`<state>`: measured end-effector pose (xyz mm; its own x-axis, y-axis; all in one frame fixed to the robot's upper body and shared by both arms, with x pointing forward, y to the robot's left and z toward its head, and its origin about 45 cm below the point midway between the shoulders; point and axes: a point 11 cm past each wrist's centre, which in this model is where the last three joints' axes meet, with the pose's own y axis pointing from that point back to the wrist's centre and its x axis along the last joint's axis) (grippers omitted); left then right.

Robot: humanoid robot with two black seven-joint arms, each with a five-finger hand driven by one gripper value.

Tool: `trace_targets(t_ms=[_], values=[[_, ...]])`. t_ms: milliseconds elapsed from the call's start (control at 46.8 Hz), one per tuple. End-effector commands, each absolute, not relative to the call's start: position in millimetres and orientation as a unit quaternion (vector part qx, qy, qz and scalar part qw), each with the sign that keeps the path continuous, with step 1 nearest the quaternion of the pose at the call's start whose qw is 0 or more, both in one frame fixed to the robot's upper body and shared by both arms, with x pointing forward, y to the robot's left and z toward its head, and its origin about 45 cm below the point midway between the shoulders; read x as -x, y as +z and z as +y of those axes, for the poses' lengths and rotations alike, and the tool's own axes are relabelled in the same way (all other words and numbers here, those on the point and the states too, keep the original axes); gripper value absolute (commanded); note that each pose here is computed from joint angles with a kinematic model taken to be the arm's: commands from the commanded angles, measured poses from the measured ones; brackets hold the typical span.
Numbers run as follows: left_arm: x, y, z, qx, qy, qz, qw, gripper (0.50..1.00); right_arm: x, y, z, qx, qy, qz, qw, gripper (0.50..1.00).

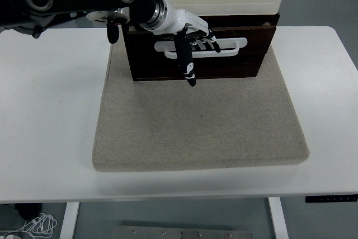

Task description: Open the drawer under the combination cabinet

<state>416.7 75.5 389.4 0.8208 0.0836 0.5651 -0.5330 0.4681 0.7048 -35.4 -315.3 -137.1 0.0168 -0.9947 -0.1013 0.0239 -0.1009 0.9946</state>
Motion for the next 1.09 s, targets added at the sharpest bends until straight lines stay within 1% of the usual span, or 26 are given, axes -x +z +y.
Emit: trace_targets(t_ms=[0,278,513,1068], values=[[-416,390,76,-0.481,0.184,-0.234,0.825,1.000,36,-137,-315,-0.523,-0.526,-0.464,0.484,0.926],[-414,396,76,-0.484,0.169,-0.237,0.825,1.000,36,-137,-315,-0.523,-0.526,-0.464,0.484,0.926],[-409,398,78,-0.490,0.143,-0.237,0.826,1.000,36,-137,-315,-0.523,-0.526,-0.464,0.484,0.926],[-403,401,77,-0.492,0.119,-0.236,0.830,1.000,36,-137,-315,-0.523,-0.526,-0.464,0.484,0.926]])
